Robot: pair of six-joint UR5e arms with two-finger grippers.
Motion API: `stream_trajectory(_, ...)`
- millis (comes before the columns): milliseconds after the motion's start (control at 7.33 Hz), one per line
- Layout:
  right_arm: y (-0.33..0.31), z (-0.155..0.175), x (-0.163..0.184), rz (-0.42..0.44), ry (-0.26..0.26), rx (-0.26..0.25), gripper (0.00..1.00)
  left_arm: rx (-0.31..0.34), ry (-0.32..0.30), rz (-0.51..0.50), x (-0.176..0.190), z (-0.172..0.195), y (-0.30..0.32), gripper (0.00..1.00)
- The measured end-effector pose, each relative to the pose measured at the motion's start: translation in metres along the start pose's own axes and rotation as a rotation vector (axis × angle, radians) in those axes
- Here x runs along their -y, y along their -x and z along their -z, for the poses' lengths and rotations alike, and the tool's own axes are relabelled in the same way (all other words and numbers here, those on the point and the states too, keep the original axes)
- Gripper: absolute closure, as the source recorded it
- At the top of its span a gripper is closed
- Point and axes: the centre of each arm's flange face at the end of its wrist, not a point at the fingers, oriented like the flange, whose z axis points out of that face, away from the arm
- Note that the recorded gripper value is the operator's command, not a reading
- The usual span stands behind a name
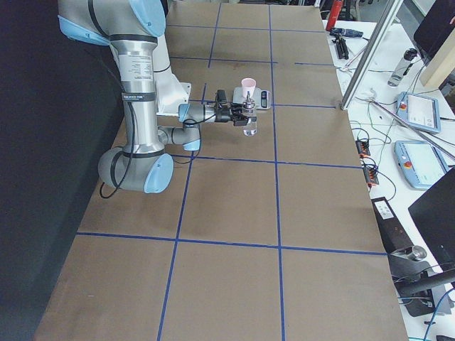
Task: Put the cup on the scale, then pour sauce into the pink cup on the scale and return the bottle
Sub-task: 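Lower the sauce bottle with the right gripper onto the table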
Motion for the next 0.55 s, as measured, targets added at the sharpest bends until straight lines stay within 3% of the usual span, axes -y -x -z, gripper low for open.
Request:
stream_trajectory(136, -0.001, 0.000, -0.002, 0.007, 0.003, -0.009, 1.00, 0.000, -0.001, -0.001, 0.000, 0.000, 0.000, 0.00)
stream_trajectory(546, -0.004, 0.000, -0.016, -0.085, 0.018, -0.011, 1.00, 0.000, -0.004, -0.004, 0.001, 0.002, -0.002, 0.00)
